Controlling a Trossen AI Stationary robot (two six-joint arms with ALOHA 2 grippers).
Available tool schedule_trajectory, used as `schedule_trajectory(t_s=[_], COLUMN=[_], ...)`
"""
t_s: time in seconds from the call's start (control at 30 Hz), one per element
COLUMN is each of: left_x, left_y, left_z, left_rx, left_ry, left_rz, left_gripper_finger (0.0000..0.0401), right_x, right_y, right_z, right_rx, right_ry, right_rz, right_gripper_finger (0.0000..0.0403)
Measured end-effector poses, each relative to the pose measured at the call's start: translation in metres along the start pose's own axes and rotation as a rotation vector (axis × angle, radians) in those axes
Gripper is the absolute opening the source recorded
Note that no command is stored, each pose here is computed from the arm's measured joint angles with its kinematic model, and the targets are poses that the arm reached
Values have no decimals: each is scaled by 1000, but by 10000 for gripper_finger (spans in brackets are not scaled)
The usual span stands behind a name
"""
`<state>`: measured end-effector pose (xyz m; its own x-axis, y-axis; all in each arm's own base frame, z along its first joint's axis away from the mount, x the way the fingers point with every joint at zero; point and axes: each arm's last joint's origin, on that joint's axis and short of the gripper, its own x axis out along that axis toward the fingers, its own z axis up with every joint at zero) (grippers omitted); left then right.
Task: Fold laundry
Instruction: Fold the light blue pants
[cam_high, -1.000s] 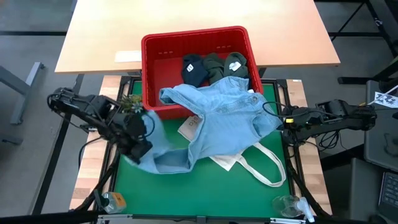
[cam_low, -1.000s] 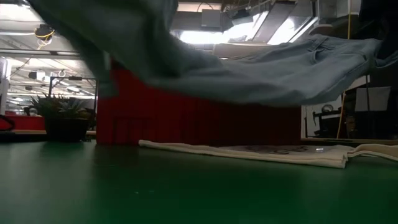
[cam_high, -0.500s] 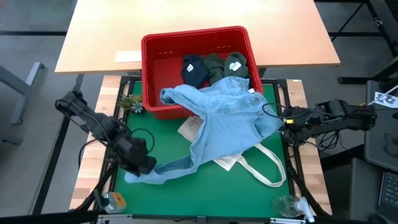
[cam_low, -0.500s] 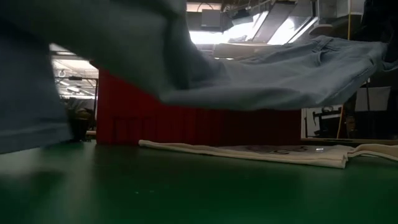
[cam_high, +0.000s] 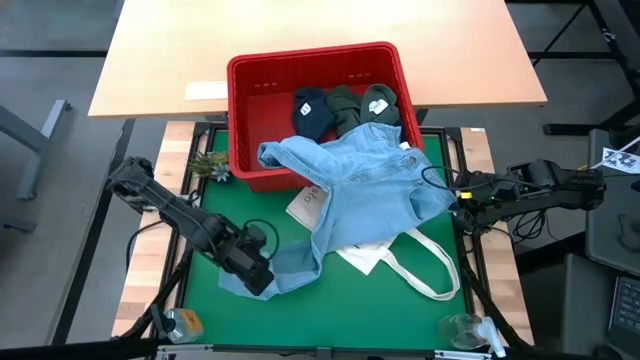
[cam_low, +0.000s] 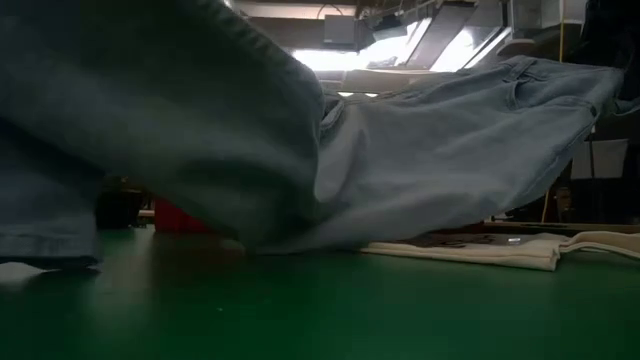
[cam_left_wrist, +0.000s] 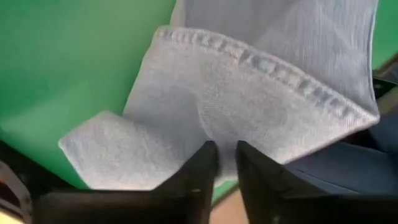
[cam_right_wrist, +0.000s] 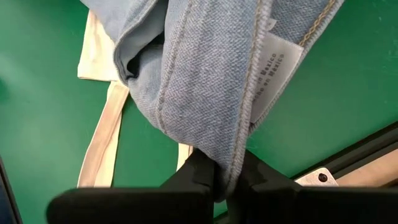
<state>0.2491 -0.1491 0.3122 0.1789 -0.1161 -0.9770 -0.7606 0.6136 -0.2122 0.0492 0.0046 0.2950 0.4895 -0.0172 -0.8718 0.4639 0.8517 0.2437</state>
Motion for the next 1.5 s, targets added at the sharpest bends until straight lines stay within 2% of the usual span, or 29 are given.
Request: schedule_trajectory(t_s=[0.17,0.3,0.43,0.57,0.6,0.9,1.17,1.33,1.5], left_x=[13,14,10,5,5,6,8,7,13], left_y=[-5,-3,11,25,26,15,-12,-14,-16], left_z=[9,14,14,8,6,7,15,20,24], left_rx=[138,269,282,233,229,264,416,472,472], left_ry=[15,12,45,133,142,51,-130,-288,-304], left_rz=[40,55,170,312,316,204,-31,6,35], left_gripper_finger=[137,161,162,155,153,128,110,109,109], right_x=[0,0,0,0,0,0,0,0,0], right_y=[0,0,0,0,0,0,0,0,0], right_z=[0,0,0,0,0,0,0,0,0], right_rx=[0,-1,-1,-1,-1,-1,-1,-1,-1], right_ry=[0,0,0,0,0,-1,-1,-1,-1], right_rz=[0,1,1,1,1,1,1,1,0], right_gripper_finger=[16,16,16,16,16,16,16,16,16])
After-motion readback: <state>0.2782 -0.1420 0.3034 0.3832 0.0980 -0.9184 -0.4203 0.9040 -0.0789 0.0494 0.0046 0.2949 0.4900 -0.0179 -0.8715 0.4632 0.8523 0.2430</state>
